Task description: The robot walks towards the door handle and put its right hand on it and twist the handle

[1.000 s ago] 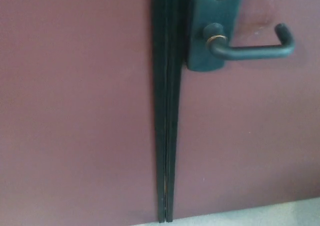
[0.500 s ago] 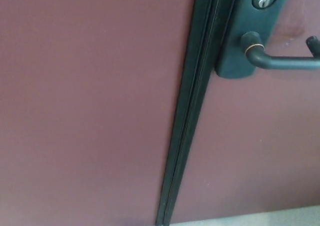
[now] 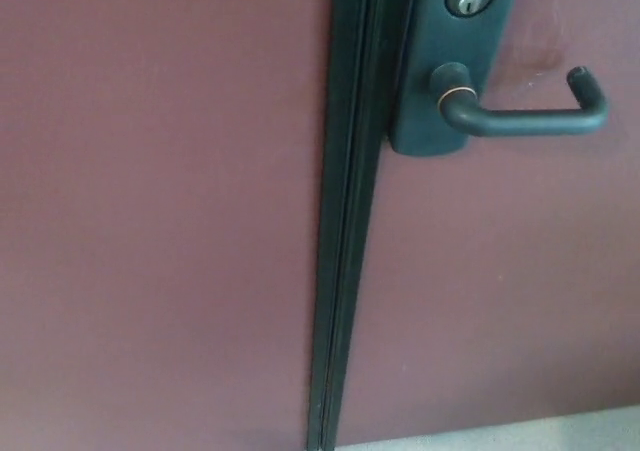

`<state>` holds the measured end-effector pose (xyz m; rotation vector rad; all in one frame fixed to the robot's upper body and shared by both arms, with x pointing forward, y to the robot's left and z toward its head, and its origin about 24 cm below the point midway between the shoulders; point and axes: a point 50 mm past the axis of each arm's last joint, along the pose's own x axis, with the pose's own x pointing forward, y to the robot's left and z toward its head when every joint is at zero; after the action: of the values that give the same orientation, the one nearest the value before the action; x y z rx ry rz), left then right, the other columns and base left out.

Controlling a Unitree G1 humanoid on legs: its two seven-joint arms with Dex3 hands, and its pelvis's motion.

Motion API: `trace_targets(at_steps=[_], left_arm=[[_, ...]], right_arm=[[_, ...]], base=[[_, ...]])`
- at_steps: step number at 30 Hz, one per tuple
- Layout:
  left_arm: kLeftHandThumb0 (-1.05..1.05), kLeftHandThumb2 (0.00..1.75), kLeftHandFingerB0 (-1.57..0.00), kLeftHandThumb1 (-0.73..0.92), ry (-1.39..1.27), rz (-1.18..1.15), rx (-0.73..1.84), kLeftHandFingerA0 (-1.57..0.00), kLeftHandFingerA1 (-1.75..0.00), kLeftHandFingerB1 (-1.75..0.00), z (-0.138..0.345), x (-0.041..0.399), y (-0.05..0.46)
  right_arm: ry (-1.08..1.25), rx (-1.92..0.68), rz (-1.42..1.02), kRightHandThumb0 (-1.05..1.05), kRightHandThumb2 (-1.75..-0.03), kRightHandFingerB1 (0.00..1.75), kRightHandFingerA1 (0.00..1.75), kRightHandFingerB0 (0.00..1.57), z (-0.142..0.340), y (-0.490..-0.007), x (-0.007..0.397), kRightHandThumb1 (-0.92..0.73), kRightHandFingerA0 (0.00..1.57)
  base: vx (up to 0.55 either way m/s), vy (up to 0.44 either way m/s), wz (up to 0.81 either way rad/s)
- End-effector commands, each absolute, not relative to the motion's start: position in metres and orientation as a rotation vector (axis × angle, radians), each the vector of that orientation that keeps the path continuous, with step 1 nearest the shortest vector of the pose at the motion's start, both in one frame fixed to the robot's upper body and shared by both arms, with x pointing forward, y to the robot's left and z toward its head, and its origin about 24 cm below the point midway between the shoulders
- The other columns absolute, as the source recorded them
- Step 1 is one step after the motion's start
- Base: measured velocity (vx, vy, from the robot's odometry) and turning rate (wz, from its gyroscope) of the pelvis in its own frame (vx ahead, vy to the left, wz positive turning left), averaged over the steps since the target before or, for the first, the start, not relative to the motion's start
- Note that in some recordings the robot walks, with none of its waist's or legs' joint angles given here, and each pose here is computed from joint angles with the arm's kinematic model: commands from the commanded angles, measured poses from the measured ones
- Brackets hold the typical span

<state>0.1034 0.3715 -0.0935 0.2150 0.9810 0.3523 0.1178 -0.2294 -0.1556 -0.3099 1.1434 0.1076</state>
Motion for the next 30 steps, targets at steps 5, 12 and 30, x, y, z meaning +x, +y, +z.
trace_targets(at_steps=[5, 12, 30], left_arm=[[-0.12, 0.58, -0.48, 0.65, 0.986, 0.337, 0.231, -0.64, -0.48, -0.41, -0.0933, 0.1032, 0.3716], [-0.12, 0.58, -0.48, 0.65, 0.981, 0.341, 0.221, -0.63, -0.48, -0.41, -0.0924, 0.1049, 0.3722], [-0.13, 0.58, -0.48, 0.65, 0.984, 0.325, 0.24, -0.63, -0.48, -0.41, -0.0919, 0.1102, 0.371]], right_arm=[[1.171, -0.303, 0.113, -0.27, -0.6, 0.38, 0.46, 0.45, -0.1566, -0.2318, 0.1135, -0.71, 0.58], [1.172, -0.31, 0.139, -0.27, -0.61, 0.38, 0.44, 0.45, -0.1565, -0.2302, 0.1149, -0.72, 0.55], [1.185, -0.305, 0.129, -0.28, -0.61, 0.38, 0.44, 0.46, -0.1576, -0.2309, 0.1107, -0.72, 0.55]], base=[[0.0, 0.0, 0.0], [0.0, 0.0, 0.0], [0.0, 0.0, 0.0]])
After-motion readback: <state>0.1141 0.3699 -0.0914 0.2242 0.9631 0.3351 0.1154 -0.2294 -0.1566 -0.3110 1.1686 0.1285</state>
